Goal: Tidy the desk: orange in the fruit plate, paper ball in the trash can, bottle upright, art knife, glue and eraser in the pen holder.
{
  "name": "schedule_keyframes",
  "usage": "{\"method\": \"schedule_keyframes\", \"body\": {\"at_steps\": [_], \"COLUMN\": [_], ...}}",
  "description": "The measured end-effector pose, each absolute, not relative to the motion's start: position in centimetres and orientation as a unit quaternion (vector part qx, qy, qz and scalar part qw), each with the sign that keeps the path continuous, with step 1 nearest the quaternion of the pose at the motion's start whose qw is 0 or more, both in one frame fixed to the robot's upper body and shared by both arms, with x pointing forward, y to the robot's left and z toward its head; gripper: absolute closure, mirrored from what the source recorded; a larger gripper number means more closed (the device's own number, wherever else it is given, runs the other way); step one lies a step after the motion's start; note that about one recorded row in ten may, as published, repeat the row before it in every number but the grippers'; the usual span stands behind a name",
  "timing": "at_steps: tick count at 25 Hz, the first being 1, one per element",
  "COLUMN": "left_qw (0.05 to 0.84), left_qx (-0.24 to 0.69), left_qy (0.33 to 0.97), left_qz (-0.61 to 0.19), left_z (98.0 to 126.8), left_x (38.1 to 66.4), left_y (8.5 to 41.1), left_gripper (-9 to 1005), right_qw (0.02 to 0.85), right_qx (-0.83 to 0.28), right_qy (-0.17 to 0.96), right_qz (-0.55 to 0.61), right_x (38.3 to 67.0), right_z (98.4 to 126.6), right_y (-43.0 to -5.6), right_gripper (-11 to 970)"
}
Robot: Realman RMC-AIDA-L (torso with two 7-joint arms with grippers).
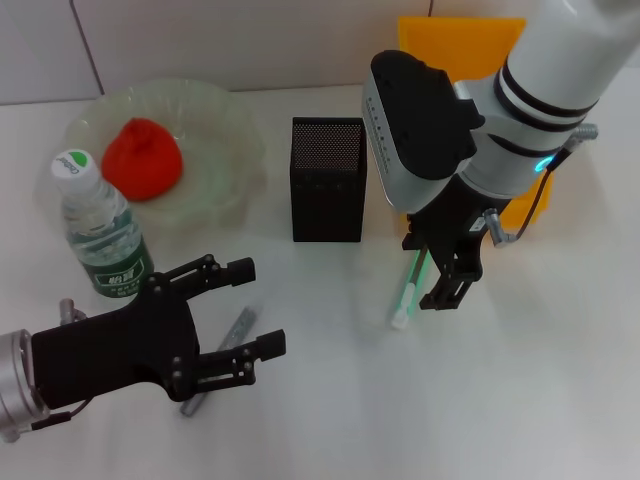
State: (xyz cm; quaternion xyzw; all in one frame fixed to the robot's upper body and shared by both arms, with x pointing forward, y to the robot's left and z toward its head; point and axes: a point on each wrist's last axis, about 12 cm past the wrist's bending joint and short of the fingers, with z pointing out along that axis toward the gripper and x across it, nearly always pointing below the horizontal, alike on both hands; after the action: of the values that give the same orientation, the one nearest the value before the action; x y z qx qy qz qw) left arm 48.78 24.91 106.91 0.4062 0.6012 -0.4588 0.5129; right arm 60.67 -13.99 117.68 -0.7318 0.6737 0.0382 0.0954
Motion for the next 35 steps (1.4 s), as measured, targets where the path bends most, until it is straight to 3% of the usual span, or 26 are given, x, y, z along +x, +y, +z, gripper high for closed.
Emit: {"method": "schedule_keyframes", "body": {"at_steps": [13,35], "left_qw": [0.513,0.511], "left_qx": [0.406,0.409], "left_qy": [0.601,0.599], "left_qz": [-0.46,-0.462], "left_z": [106.9,106.9], "left_x": [48.8,48.7], "left_y": [24.9,24.9], "left_gripper": [147,147], "right_qw": [0.131,0.117], "right_qx": [-0.653,-0.522], "right_qy": [0.745,0.839], "right_qz": [0.047,0.097], "right_x": [60.2,59.8], "right_z": [119.1,119.3], "right_y": [-14.1,-14.1], "right_gripper": [206,207]}}
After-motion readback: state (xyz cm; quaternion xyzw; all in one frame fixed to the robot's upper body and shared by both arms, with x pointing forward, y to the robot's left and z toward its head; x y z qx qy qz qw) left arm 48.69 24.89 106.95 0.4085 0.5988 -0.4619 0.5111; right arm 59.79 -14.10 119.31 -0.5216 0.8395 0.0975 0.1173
